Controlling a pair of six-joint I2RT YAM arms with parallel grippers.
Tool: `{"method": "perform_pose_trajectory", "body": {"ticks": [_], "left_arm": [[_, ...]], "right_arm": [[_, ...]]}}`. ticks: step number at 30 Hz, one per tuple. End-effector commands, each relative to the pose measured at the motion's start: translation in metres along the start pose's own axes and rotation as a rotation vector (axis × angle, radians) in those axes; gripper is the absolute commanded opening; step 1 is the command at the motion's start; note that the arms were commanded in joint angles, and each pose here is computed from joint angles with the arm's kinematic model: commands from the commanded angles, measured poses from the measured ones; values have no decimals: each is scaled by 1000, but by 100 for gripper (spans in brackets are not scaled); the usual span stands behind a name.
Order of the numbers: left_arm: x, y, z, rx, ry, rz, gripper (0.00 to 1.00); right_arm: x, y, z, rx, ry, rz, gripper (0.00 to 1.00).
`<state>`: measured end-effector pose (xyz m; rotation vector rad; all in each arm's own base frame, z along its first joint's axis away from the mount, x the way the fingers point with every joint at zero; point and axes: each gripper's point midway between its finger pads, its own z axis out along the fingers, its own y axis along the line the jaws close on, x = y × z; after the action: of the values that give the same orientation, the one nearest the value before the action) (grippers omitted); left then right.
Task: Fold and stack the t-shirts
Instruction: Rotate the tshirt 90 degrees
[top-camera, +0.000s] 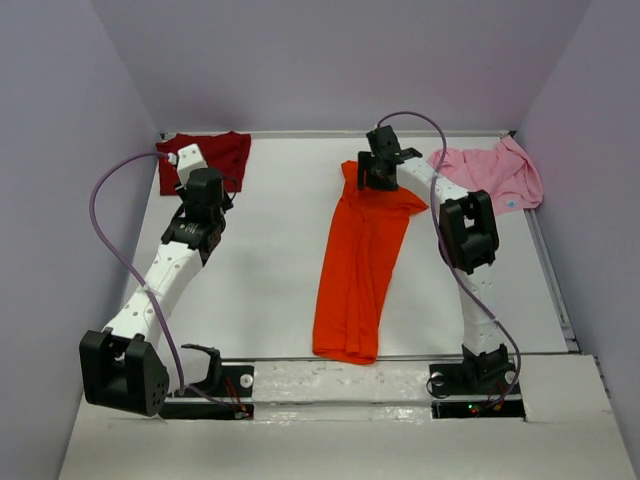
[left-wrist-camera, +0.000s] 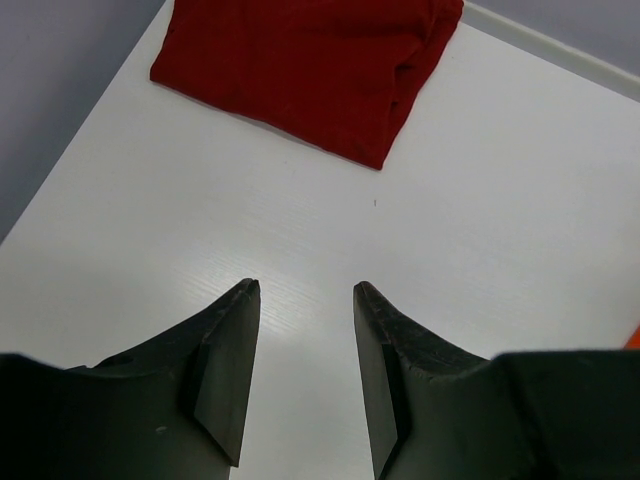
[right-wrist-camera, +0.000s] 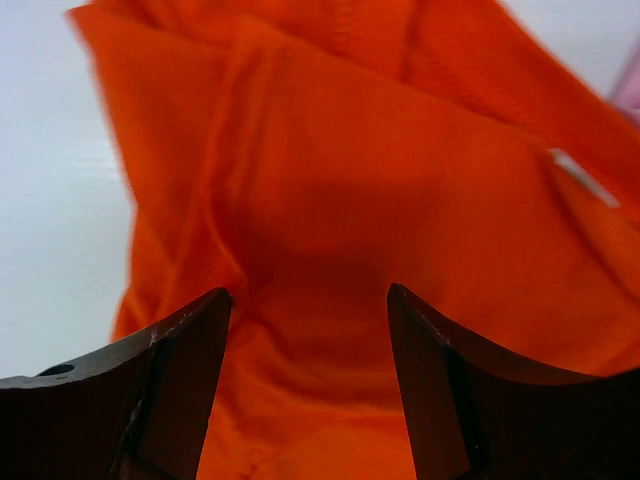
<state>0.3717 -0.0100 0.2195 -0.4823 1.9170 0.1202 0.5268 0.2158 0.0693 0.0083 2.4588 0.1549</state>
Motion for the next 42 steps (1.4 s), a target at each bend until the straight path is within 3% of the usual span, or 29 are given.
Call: {"method": "perform_pose_trajectory", "body": {"ticks": [1, 8, 16, 22, 30, 36, 40, 42], "left_arm": [[-20, -6, 0, 16, -51, -40, 52], [-17, -9, 1, 30, -40, -40, 52], [-15, -9, 2, 26, -35, -39, 52], [-14, -10, 3, 31, -30, -40, 52], [-13, -11, 3, 35, -29, -42, 52], [-11, -10, 3, 30, -25, -36, 52], [-10, -12, 4, 39, -19, -38, 52], [-12, -14, 3, 51, -26, -45, 52]], "right_arm": [[-37, -27, -14, 41, -67, 19, 70], [-26, -54, 10, 57, -16, 40, 70], [-3, 10, 37, -273, 141, 87, 70], [1, 38, 47, -424, 187, 127, 70], [-28, 79, 33, -674, 124, 130, 71], [-53, 93, 20, -751, 60, 112, 71], [-77, 94, -9, -757, -19, 51, 71], [-107, 94, -50, -749, -108, 18, 71]]}}
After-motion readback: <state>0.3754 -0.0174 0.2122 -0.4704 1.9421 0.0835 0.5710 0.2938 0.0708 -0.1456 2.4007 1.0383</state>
